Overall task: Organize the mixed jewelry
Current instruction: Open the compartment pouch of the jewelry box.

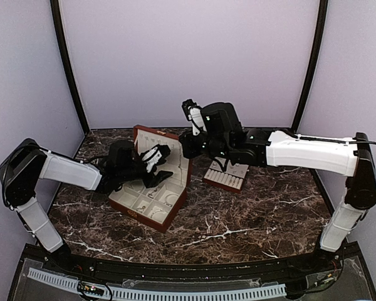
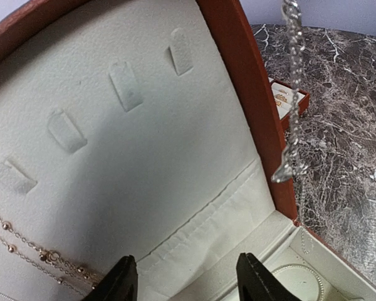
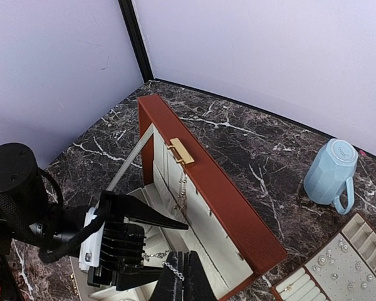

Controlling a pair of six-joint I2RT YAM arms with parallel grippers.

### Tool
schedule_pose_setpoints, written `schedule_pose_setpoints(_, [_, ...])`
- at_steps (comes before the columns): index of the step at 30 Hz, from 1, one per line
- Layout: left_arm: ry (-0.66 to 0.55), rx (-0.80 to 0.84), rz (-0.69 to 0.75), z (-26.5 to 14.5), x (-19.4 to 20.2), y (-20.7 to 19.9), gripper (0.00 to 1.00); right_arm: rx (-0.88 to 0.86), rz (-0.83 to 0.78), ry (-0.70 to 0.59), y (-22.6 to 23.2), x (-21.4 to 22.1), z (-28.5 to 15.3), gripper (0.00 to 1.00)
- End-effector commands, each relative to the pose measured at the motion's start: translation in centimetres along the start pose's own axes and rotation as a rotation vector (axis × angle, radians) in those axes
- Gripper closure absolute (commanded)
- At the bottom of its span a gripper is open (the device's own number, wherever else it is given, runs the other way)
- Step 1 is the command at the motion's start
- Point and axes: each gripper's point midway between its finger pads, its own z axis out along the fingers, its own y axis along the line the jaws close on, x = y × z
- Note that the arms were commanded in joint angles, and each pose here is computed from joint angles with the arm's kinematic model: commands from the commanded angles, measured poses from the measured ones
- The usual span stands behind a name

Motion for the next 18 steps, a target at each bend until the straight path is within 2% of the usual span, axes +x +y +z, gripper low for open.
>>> schedule_pose_setpoints(1, [-0.069, -0.033, 0.088, 0.4, -1.8, 1.1, 0.44, -0.024, 0.029, -0.047, 0.5, -1.6, 0.3, 1.00])
schedule_pose_setpoints(12, [-0.088, -0.037, 0.153, 1.2, -1.7, 1.2, 0.46, -0.034, 0.031, -0.038, 0.7, -1.2, 0.8, 1.00])
schedule_pose_setpoints(18, [-0.138, -0.026, 0.172, 1.0, -2.8, 0.9, 0.47, -0.040, 0.036, -0.027, 0.8, -0.8, 1.2, 1.00])
